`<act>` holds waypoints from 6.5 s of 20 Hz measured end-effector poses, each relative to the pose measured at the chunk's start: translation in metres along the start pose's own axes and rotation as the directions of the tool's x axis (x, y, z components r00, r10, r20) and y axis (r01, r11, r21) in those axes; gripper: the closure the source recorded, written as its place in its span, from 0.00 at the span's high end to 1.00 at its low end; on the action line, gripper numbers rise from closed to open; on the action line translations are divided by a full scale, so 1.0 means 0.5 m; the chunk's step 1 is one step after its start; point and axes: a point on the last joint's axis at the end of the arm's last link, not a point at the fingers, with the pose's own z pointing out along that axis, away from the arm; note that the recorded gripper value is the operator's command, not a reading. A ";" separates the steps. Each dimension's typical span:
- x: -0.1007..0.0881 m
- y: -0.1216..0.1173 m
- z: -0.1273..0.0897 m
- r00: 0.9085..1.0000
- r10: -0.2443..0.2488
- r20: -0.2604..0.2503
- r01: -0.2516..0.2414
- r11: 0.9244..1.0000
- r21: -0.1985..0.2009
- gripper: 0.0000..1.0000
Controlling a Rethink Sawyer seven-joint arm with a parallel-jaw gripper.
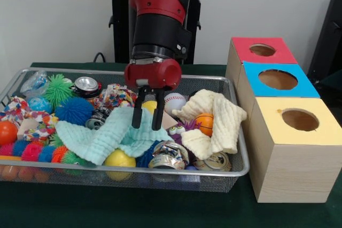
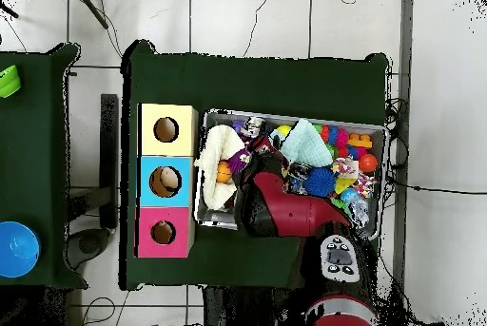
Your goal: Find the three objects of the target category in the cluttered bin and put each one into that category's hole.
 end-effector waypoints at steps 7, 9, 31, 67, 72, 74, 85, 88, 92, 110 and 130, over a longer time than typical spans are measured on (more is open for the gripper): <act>0.020 -0.020 0.013 0.999 0.025 -0.029 -0.025 1.000 0.010 1.00; 0.036 -0.037 0.020 0.999 0.026 -0.045 -0.025 0.999 0.023 1.00; 0.117 -0.175 0.094 0.988 -0.062 -0.141 0.086 0.982 0.166 1.00; -0.026 -0.324 -0.118 0.884 -0.323 -0.338 0.467 0.656 0.592 1.00; -0.033 -0.329 -0.123 0.879 -0.334 -0.341 0.477 0.648 0.594 1.00; -0.038 -0.333 -0.127 0.876 -0.341 -0.342 0.482 0.642 0.596 1.00; -0.088 -0.359 -0.161 0.863 -0.379 -0.332 0.503 0.602 0.620 1.00; -0.103 -0.366 -0.172 0.860 -0.390 -0.329 0.507 0.590 0.628 1.00; -0.132 -0.382 -0.194 0.854 -0.407 -0.323 0.514 0.564 0.646 1.00; -0.190 -0.423 -0.242 0.833 -0.447 -0.325 0.532 0.489 0.692 1.00; -0.134 -0.326 -0.138 0.941 -0.330 -0.072 0.330 0.850 0.410 1.00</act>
